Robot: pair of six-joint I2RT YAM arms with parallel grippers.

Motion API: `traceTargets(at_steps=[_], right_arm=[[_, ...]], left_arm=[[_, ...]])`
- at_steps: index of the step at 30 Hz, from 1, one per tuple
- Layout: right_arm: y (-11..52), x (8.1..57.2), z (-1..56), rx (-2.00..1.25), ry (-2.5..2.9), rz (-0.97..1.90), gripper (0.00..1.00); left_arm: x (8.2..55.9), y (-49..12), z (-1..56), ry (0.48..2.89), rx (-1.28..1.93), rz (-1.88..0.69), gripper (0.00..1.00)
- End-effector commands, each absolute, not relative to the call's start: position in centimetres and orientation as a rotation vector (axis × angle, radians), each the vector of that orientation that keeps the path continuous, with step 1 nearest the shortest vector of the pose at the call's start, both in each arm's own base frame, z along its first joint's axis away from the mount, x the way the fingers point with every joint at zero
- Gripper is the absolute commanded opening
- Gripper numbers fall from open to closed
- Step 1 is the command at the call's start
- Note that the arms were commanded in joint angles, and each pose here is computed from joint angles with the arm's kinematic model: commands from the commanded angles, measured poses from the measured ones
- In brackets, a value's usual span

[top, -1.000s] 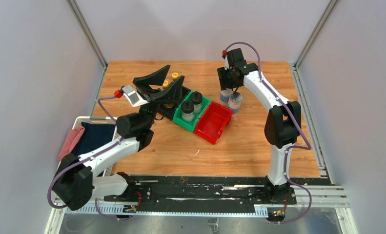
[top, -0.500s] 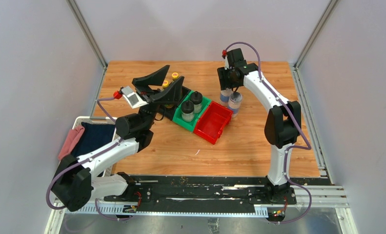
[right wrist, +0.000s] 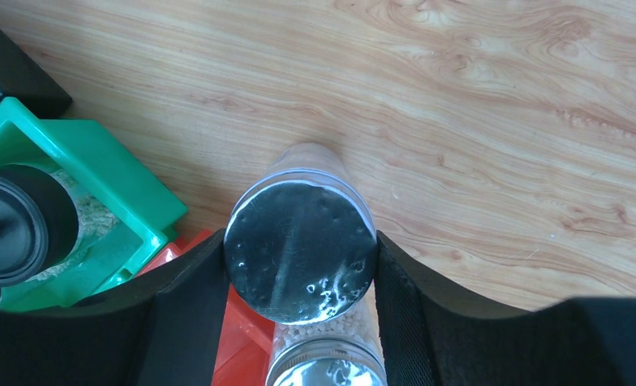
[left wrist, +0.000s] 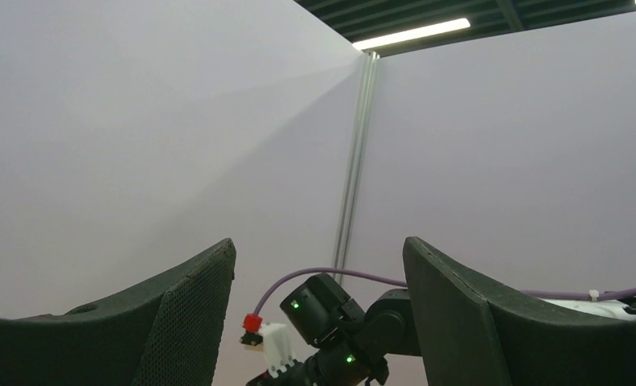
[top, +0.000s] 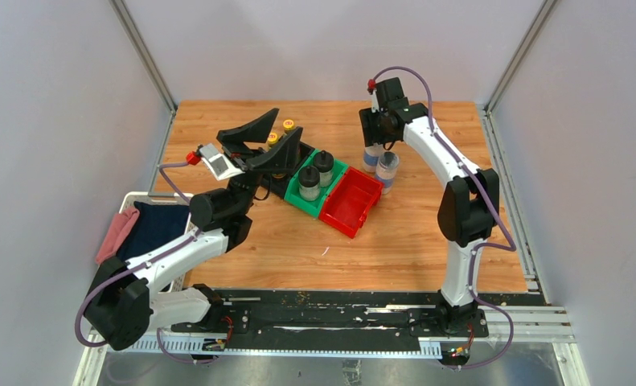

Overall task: Organize the condiment bottles
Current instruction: Pick up the bottle from the center of the board.

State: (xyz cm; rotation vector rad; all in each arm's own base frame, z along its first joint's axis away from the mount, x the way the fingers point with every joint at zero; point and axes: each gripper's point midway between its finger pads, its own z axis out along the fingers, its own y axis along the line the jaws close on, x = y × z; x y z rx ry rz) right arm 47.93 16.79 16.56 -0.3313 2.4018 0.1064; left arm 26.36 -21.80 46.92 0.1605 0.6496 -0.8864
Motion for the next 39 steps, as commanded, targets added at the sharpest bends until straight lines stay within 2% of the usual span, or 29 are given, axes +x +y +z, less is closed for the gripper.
traceTargets(at_steps=[1, 39], right_arm=[[17.0, 47.9, 20.6, -0.328, 2.301, 0.103, 0.0], [20.3, 46.0, 27.8, -0.387, 2.102, 0.124, 0.0]], left_arm=[[25.9, -21.6, 47.2, 0.632, 0.156, -0.872, 0.79], [25.9, -21.2, 47.0, 0.633, 0.142, -0.853, 0.79]])
